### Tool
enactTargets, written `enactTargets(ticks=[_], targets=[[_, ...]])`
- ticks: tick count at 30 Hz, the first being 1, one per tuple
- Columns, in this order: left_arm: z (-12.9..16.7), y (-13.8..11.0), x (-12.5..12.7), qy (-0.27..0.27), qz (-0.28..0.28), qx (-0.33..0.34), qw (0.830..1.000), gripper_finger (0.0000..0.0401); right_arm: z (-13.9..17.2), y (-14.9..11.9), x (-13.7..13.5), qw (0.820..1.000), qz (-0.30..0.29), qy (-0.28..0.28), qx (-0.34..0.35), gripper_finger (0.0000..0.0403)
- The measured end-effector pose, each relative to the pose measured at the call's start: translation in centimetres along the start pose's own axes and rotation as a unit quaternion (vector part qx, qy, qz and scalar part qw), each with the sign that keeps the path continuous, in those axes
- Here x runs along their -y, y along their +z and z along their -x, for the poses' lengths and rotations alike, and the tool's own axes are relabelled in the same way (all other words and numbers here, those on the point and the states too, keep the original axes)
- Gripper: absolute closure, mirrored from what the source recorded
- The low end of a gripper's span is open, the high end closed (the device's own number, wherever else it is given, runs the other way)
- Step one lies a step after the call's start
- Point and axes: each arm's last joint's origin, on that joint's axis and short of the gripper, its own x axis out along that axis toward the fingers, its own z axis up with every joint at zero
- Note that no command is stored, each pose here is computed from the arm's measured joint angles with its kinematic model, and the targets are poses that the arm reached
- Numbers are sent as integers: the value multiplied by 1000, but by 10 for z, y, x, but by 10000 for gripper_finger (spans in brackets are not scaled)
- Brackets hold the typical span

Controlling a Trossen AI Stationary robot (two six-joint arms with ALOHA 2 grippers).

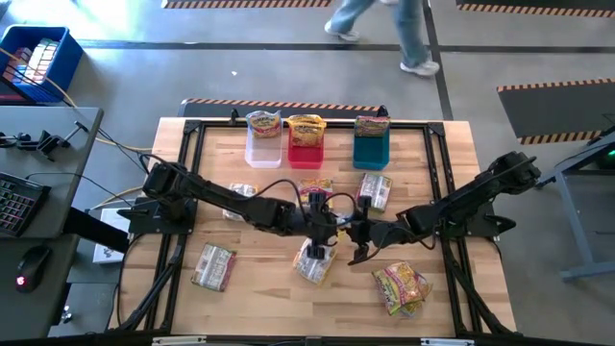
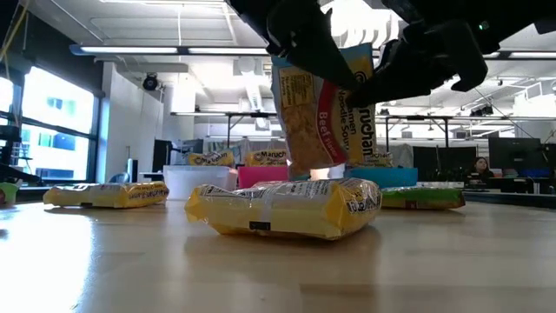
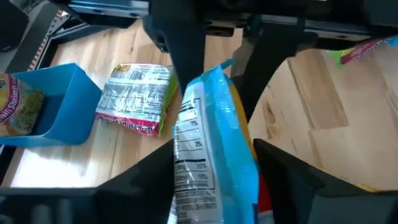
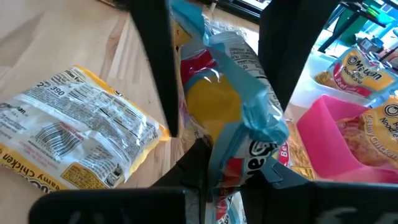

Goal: Sort Maruchan noodles
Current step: Put the blue noodle pack into the transparent bin

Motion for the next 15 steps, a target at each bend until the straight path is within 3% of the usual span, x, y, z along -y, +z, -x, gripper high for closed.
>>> enactTargets(ticks=[8, 15], targets=[[-1, -4, -2, 0, -7, -20, 1000, 309, 0, 0, 0, 1000, -1, -3, 2, 325], [5, -6, -3, 24, -29, -38, 999, 355, 3, 2, -1, 1000, 4, -30, 4, 273]])
